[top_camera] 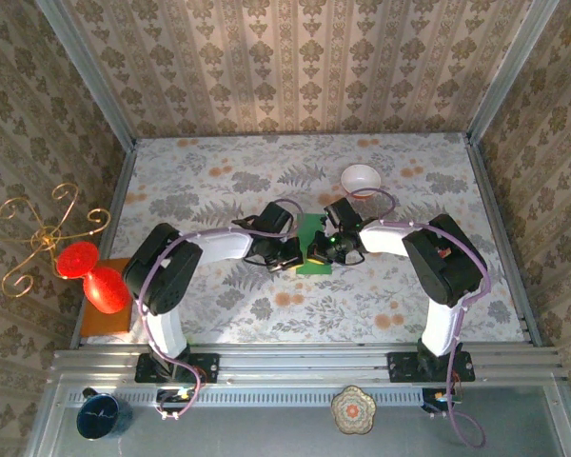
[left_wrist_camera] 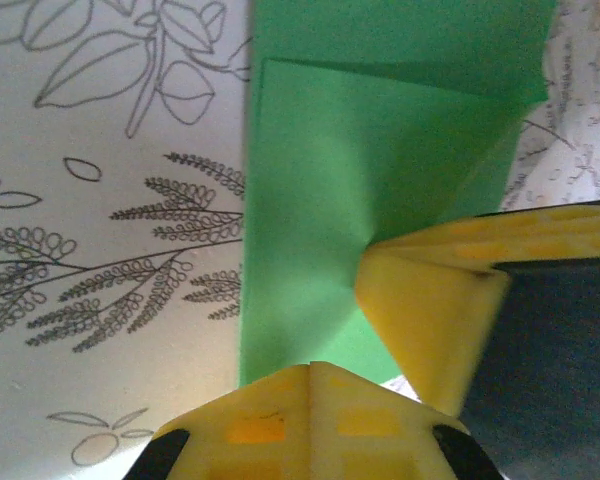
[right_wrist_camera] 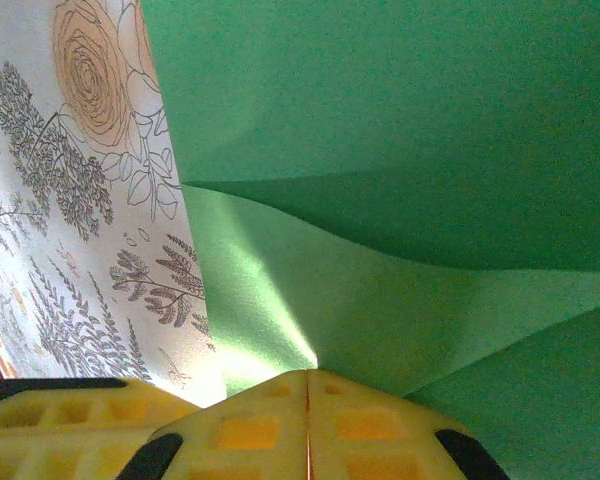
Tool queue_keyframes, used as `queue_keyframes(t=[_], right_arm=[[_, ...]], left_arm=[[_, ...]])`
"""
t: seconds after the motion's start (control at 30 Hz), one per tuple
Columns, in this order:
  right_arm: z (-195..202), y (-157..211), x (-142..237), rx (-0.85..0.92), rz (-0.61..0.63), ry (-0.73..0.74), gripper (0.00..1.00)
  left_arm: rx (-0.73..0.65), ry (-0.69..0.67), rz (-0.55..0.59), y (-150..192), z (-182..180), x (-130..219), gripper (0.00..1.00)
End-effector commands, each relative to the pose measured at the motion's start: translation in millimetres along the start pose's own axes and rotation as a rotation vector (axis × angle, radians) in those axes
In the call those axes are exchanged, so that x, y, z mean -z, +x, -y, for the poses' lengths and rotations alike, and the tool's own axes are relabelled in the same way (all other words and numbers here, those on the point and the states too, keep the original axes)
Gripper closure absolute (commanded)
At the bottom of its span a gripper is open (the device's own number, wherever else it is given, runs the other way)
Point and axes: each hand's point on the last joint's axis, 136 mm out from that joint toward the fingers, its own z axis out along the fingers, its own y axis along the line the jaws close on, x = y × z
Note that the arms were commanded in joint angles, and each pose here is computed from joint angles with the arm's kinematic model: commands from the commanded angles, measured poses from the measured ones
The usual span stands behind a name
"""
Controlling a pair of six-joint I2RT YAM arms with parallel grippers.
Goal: Fold a paper plane with a square sheet of paper (pick it up from the middle)
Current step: Fold the triangle a second time at the center of the table.
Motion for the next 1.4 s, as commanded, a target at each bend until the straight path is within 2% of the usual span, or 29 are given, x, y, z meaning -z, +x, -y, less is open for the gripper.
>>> queue_keyframes(t=[0.0, 0.5, 0.83, 1.17, 1.3, 1.37], right_arm=[[10.7, 6.9, -4.6, -0.035, -0.028, 0.015, 0.90], [13.8, -13.8, 2.4, 0.004, 0.022, 0.051, 0.90], [35.3, -44.4, 13.2, -0.011, 0.074, 0.091, 0.90], [60.4, -60.0, 22.3, -0.051, 0.110, 0.082, 0.90], [40.6, -74.9, 45.9, 0.010, 0.187, 0.023, 0.90], [21.6, -75.7, 53.8, 0.043, 0.213, -0.065, 0.90]], left_arm=[[0.009, -0.012, -0.021, 2.9, -5.3, -3.8, 1.00], [0.100, -0.214, -0.094, 31.4, -62.2, -12.0, 1.00], [0.103, -0.217, -0.096, 32.1, -63.8, -11.2, 1.00], [0.107, -0.202, -0.088, 26.5, -63.7, -8.2, 1.00], [0.105, -0.199, -0.090, 26.5, -63.2, -8.8, 1.00], [0.102, -0.194, -0.087, 25.3, -61.6, -8.7, 1.00]])
